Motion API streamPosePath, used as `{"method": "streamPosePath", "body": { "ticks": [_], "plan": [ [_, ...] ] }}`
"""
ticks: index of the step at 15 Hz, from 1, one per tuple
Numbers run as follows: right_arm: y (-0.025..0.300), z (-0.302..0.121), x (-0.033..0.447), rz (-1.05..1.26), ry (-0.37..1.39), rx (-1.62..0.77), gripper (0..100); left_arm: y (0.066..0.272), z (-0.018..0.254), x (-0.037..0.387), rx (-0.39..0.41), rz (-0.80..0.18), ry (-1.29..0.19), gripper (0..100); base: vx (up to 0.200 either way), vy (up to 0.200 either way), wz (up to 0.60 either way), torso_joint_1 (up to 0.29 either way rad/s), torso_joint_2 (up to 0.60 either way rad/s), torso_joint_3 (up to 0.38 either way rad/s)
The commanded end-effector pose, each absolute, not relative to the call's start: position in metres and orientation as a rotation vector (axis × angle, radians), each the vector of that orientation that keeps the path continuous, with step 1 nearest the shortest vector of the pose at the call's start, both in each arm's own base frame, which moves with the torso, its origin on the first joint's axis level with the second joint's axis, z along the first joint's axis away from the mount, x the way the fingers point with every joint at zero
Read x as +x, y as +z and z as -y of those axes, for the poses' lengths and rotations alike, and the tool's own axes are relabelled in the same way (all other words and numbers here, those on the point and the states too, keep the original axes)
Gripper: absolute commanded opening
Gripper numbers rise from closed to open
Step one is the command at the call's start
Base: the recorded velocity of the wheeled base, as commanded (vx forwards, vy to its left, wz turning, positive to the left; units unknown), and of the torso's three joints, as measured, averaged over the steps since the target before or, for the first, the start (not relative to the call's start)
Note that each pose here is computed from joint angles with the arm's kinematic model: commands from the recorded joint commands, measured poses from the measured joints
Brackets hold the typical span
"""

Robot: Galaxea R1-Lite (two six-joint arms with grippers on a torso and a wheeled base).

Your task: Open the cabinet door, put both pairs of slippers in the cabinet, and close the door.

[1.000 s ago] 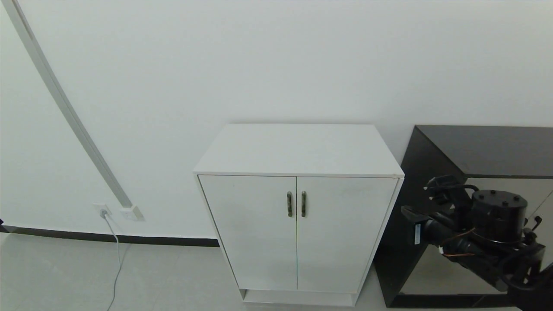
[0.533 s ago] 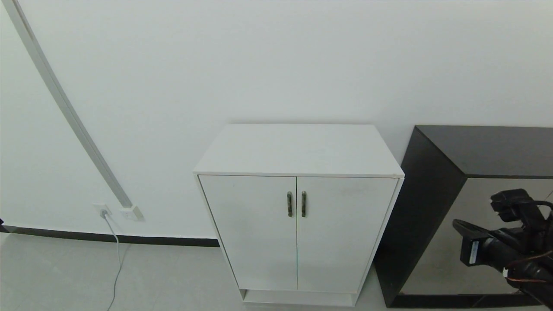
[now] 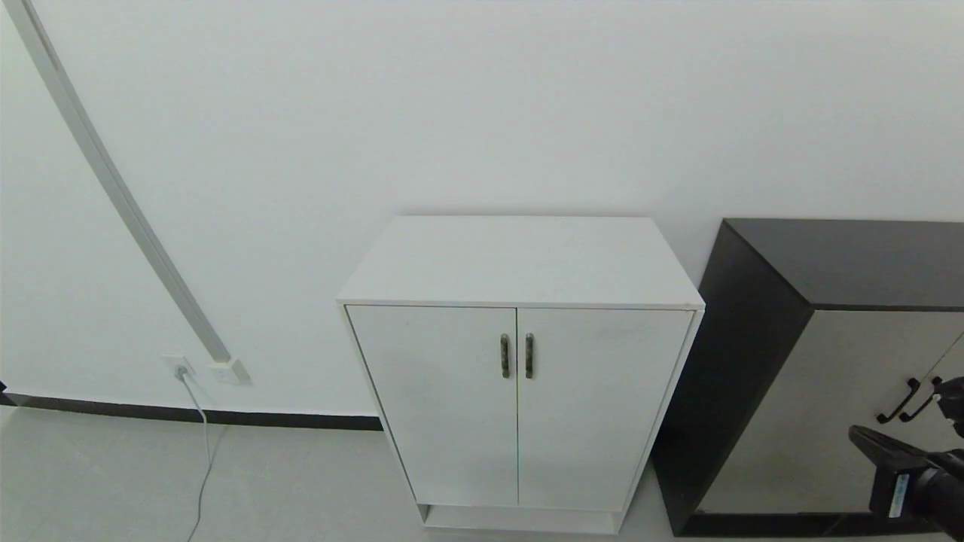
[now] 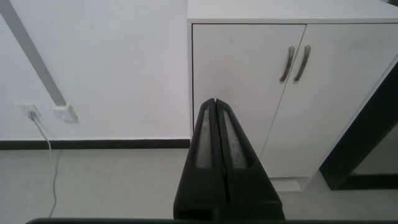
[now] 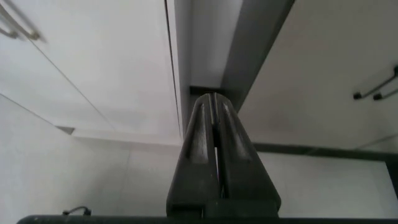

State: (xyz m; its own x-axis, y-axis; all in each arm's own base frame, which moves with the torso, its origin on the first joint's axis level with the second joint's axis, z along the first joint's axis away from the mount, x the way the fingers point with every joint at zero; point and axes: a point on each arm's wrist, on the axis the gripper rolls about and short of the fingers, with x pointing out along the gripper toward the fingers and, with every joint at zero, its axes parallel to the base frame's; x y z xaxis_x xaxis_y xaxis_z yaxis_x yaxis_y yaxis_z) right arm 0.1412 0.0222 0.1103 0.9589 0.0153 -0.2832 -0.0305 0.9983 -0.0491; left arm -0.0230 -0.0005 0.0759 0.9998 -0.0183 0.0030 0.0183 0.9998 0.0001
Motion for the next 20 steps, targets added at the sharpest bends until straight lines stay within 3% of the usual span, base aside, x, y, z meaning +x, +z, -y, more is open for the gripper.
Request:
{"method": "streamPosePath", "body": {
  "ticks": [1,20],
  "plan": [
    [0.119,-0.019,0.124,-0.244,0.025,-0.043,0,0.076,0.000,-0.023,0.000,0.002,-0.018,0,0.000,0.000,0.00,0.000,0.00,0.000],
    [0.094,-0.005,0.031,-0.373,0.153,-0.010,0,0.076,0.000,-0.023,0.000,0.002,-0.018,0,0.000,0.000,0.00,0.000,0.00,0.000]
  ]
}}
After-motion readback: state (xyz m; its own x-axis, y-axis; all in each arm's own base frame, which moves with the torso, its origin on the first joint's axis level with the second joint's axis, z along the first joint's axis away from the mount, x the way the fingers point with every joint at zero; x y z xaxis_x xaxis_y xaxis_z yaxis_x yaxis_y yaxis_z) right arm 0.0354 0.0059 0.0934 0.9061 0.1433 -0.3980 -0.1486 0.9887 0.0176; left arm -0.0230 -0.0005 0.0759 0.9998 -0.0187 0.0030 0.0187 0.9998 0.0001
